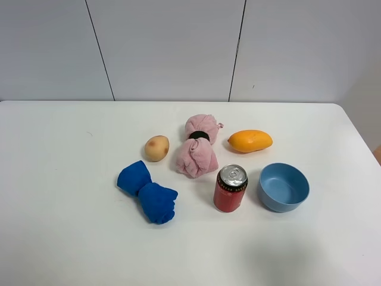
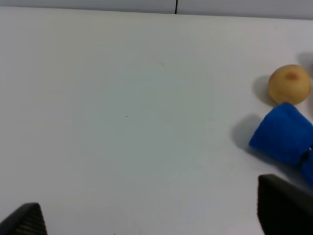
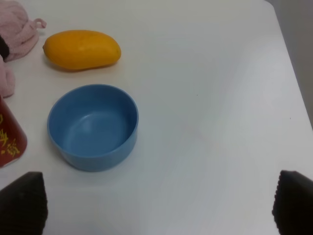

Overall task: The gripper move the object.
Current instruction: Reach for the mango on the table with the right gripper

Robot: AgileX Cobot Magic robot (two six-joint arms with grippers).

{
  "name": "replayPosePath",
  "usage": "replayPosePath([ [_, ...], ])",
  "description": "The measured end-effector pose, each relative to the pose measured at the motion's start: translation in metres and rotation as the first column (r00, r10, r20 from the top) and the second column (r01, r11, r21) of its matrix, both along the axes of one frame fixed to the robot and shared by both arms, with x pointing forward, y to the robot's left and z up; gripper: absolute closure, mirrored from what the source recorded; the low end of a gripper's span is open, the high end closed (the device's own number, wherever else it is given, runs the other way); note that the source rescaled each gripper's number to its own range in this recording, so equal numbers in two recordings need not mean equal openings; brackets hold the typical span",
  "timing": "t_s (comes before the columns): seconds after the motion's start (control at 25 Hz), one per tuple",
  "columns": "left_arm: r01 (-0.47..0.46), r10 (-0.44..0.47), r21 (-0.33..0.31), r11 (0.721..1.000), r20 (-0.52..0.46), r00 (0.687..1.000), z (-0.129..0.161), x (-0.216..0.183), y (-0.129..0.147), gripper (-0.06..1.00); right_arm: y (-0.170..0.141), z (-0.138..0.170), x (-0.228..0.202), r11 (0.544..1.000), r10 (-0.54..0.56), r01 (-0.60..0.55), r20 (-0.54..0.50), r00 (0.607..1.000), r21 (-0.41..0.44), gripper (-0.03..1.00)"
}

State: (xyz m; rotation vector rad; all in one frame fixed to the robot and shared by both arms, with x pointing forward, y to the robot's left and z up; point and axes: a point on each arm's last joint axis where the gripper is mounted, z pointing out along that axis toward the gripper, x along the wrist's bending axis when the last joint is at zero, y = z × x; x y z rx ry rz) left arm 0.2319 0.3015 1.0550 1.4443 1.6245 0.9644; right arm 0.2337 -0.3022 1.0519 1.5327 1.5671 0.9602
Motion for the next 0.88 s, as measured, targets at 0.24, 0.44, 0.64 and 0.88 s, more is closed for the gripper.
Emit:
replayPosePath([
  [0.24,0.0,0.0,0.0,1.0,0.0,1.0,0.0,0.0,0.0,-0.06,0.001,0.0,0.015,1.0,-0.002,0.001,-0.096,0.995,-0.009,-0.02],
  [0.44,0.0,0.0,0.0,1.0,0.0,1.0,0.0,0.0,0.0,-0.06,0.002,0.026,0.037,1.0,-0.001,-0.001,-0.15,0.989,-0.013,-0.02],
  [0.64,0.0,0.0,0.0,1.0,0.0,1.0,0.0,0.0,0.0,-0.06,0.004,0.08,0.071,1.0,0.001,-0.003,-0.128,0.992,-0.016,-0.02],
  [0.88,0.0,0.0,0.0,1.0,0.0,1.0,0.0,0.0,0.0,-0.06,0.01,0.117,0.145,0.998,0.026,-0.038,-0.229,0.973,-0.05,-0.02],
])
